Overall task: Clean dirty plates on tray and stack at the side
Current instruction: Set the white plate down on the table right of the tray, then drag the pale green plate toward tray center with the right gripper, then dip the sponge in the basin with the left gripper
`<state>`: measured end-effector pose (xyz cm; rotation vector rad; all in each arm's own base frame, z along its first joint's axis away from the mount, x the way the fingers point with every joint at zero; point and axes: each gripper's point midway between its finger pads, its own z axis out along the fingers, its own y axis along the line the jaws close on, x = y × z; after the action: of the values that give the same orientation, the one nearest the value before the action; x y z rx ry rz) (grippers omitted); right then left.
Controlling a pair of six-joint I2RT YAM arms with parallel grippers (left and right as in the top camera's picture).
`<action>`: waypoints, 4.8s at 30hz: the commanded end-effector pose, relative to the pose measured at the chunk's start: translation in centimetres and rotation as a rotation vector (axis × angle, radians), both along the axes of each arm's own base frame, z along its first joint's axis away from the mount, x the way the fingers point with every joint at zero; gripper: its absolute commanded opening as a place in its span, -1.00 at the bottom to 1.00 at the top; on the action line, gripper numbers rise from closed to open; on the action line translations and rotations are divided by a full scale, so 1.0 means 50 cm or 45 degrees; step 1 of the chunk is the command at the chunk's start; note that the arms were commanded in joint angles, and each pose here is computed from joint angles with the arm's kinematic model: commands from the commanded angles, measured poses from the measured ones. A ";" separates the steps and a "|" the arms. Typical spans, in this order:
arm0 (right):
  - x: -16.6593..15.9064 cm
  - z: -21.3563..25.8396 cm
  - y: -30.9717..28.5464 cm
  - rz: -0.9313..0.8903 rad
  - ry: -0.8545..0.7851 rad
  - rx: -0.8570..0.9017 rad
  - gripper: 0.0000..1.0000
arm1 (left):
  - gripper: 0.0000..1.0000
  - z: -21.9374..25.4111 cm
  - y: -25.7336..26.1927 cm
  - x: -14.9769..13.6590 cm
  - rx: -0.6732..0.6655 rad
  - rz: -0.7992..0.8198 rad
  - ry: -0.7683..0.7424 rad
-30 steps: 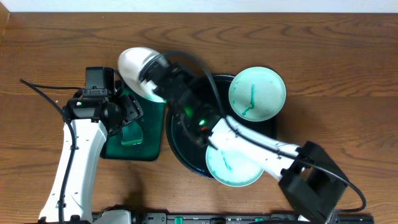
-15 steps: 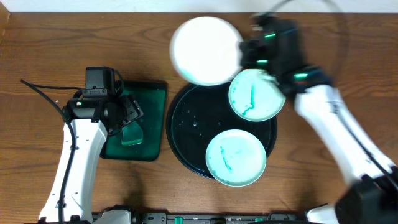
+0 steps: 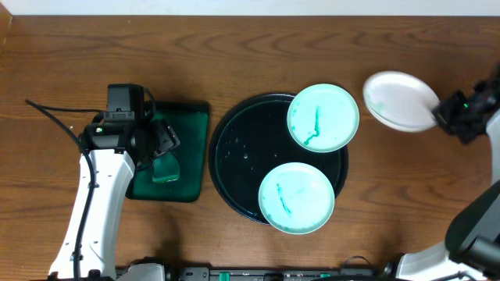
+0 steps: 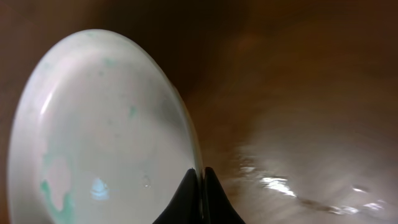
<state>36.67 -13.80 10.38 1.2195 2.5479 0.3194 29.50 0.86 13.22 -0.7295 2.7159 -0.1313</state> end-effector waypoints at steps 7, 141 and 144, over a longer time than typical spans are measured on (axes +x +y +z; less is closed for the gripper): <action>-0.097 -0.147 0.018 0.048 0.265 0.028 -0.97 | 0.60 0.011 0.006 0.006 0.008 0.007 -0.018; 0.026 -0.004 0.618 1.401 -0.363 -0.425 -0.97 | -0.86 0.015 0.019 0.018 0.126 -0.072 -0.024; 0.020 -0.004 0.631 1.471 -0.384 -0.397 -0.97 | -0.86 0.017 0.021 0.020 0.135 -0.079 -0.032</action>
<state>38.06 16.55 10.22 -0.3468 2.5987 0.2329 30.18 1.96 13.82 -0.6579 2.6918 -0.0096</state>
